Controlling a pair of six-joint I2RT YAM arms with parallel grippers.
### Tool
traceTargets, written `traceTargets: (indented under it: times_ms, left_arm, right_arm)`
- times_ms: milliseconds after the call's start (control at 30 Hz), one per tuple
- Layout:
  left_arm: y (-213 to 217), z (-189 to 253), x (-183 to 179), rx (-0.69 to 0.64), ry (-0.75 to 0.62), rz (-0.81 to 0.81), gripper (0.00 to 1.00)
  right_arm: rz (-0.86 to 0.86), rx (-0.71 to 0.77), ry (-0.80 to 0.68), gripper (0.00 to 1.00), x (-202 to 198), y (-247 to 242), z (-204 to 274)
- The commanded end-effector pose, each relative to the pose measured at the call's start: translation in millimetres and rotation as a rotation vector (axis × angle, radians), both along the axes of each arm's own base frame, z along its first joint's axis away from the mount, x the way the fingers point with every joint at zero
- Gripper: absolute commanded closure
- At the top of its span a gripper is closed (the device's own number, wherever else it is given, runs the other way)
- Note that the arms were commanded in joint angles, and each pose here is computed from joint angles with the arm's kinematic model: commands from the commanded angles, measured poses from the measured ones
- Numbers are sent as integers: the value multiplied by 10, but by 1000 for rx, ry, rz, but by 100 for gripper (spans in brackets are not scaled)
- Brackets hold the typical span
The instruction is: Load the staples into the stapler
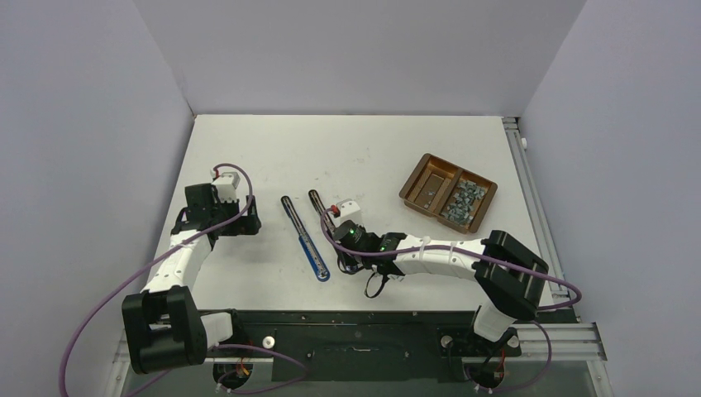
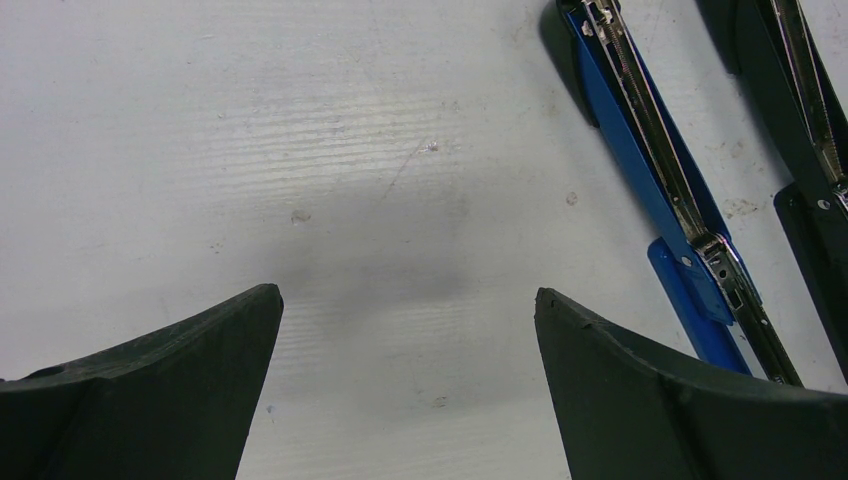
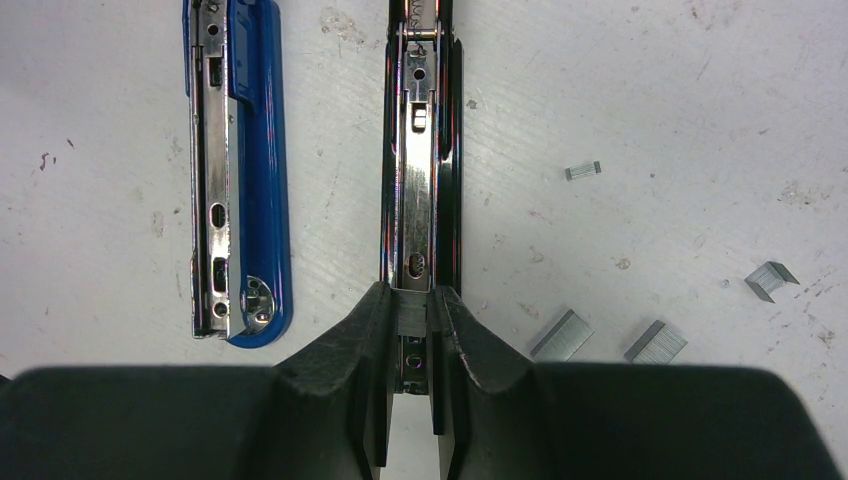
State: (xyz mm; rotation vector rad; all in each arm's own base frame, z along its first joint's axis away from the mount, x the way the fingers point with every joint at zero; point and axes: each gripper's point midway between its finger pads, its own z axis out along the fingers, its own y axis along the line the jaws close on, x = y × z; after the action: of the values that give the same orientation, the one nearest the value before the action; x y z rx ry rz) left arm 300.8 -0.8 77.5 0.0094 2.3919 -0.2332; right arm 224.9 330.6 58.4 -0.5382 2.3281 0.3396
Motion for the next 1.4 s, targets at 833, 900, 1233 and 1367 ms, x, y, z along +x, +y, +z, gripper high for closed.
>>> traceTargets:
  times_ms: [833, 900, 1233, 1367]
  left_arm:
    - [-5, 348, 207, -21, -106, 2, 4]
    - [-5, 344, 204, -20, -106, 2, 4]
    - [3, 350, 203, -16, -108, 5, 4]
    - [4, 359, 211, -16, -108, 5, 4]
  right_arm:
    - [-9, -21, -45, 91, 108, 21, -21]
    - [-8, -21, -48, 92, 109, 25, -11]
    - [-7, -46, -24, 92, 87, 16, -125]
    - [-1, -46, -13, 91, 74, 31, -151]
